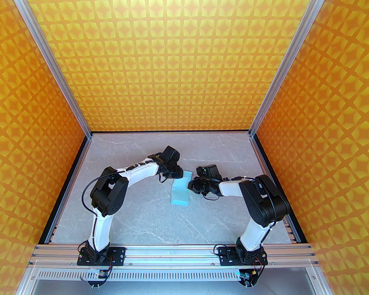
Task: Fold a paper plane with a square sheet of paper (fold left side to right side)
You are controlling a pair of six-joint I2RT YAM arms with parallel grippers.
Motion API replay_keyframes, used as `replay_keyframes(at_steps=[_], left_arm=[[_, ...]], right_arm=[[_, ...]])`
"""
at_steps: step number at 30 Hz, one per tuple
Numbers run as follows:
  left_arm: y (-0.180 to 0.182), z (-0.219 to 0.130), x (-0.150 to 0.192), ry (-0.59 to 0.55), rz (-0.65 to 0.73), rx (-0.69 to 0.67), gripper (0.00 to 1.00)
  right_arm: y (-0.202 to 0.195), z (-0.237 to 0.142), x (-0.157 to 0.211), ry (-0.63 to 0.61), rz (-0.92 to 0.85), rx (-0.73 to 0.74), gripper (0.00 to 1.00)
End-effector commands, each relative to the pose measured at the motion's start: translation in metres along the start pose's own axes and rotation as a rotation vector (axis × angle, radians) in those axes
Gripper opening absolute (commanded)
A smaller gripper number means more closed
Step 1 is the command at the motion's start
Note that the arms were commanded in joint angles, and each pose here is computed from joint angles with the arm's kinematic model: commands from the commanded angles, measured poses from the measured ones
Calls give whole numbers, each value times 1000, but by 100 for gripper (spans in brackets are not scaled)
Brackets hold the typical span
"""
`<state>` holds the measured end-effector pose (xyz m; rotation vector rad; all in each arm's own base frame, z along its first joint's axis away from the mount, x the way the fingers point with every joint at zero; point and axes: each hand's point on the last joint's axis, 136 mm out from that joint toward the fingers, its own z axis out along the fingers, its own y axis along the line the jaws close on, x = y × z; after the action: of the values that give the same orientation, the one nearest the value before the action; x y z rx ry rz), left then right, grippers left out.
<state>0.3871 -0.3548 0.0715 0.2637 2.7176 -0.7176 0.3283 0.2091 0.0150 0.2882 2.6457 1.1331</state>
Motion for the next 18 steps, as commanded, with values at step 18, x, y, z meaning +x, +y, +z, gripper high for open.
replay_keyframes(at_steps=[18], left_arm=[[44,45,12,98,-37,-52,29]], right_arm=[[-32,11,15,38,25,113,0]])
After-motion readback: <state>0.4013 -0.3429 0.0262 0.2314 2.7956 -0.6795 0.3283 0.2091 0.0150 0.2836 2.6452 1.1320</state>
